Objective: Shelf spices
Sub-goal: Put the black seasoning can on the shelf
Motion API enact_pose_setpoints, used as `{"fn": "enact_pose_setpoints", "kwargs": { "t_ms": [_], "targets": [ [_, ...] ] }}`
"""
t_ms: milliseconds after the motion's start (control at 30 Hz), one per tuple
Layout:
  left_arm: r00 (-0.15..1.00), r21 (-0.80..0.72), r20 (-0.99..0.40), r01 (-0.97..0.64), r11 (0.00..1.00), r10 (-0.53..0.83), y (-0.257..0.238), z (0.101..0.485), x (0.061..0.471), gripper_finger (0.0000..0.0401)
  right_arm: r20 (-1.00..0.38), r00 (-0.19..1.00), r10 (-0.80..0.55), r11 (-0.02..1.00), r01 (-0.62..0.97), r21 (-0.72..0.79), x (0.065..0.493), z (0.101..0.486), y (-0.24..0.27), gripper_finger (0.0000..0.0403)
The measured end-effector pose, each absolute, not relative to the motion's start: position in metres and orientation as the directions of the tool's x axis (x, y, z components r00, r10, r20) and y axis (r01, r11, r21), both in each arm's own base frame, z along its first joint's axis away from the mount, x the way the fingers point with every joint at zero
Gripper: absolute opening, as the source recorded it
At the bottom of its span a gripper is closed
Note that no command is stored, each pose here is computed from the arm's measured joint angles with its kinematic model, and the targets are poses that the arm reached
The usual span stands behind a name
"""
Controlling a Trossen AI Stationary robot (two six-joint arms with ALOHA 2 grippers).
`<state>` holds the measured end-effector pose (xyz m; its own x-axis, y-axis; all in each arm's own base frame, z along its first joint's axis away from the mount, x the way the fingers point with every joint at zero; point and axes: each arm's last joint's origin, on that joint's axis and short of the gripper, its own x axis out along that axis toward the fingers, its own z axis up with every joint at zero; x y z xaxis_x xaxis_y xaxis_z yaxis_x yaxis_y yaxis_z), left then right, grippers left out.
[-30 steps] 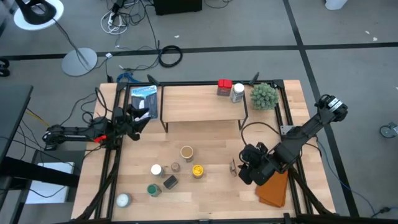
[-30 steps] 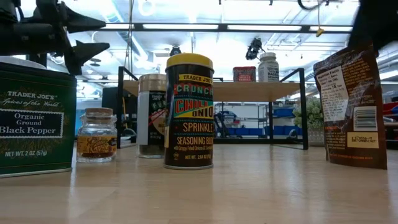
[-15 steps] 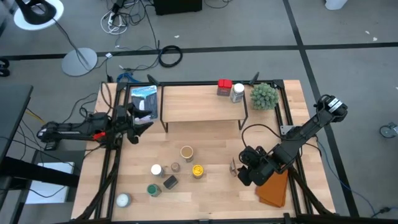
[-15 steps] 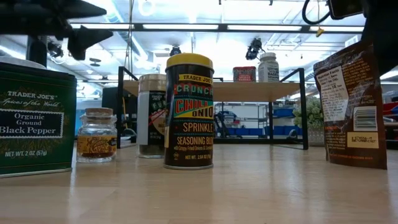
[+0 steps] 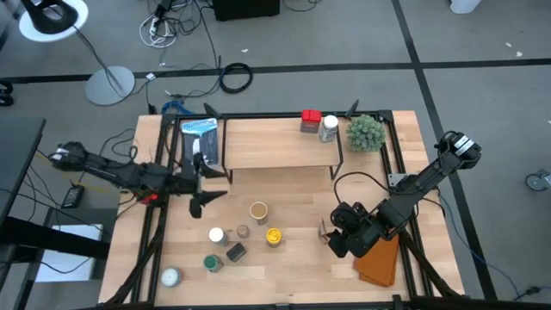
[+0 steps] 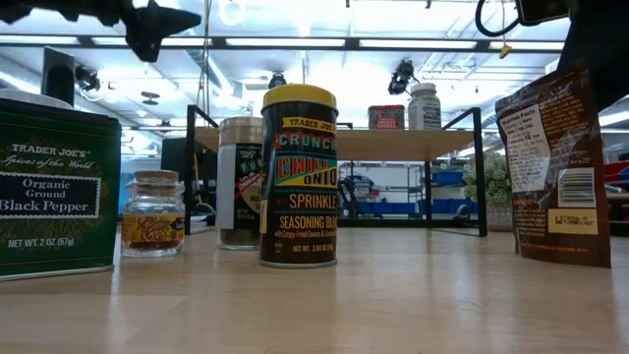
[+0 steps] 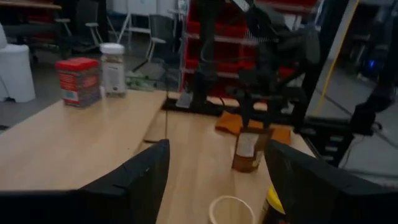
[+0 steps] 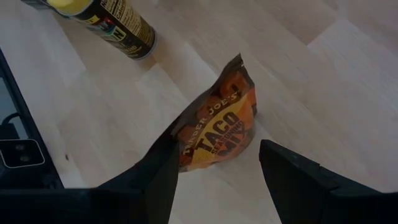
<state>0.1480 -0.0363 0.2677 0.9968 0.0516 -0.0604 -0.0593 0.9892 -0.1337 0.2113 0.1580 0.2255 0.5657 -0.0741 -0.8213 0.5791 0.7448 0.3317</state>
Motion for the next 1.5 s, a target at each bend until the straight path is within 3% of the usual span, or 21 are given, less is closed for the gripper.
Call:
{"fn": "enact_pose_setpoints", "kwargs": {
  "t_ms": [333, 500, 700, 933, 1333, 1500],
  "targets": [
    [0.985, -0.090, -0.150, -0.101, 0.991, 0.087, -0.080, 0.278, 0.178, 0.0234, -0.821, 0.566, -0.074, 0.772, 0.553, 0.312, 0.211, 0.226, 0.158, 0.0222],
    [0.980, -0.078, -0.198, -0.026, 0.997, 0.010, -0.101, 0.280, 0.206, 0.0234, -0.812, 0.576, -0.091, 0.779, 0.549, 0.302, 0.212, 0.226, 0.158, 0.0222],
    [0.992, -0.103, -0.092, 0.074, 0.992, -0.084, -0.123, 0.279, 0.240, 0.0234, -0.787, 0.603, -0.130, 0.790, 0.542, 0.285, 0.213, 0.227, 0.157, 0.0222],
    [0.999, -0.070, 0.031, 0.018, 0.997, -0.016, -0.132, 0.272, 0.260, 0.0234, -0.770, 0.629, -0.109, 0.784, 0.530, 0.322, 0.215, 0.229, 0.159, 0.0222],
    [0.994, -0.126, -0.014, -0.110, 0.986, 0.109, -0.129, 0.266, 0.261, 0.0234, -0.746, 0.661, -0.083, 0.772, 0.516, 0.371, 0.219, 0.231, 0.162, 0.0222],
    [0.990, -0.074, -0.016, -0.139, 0.988, 0.138, -0.128, 0.265, 0.261, 0.0234, -0.731, 0.677, -0.087, 0.768, 0.513, 0.384, 0.220, 0.232, 0.162, 0.0222]
  ]
}}
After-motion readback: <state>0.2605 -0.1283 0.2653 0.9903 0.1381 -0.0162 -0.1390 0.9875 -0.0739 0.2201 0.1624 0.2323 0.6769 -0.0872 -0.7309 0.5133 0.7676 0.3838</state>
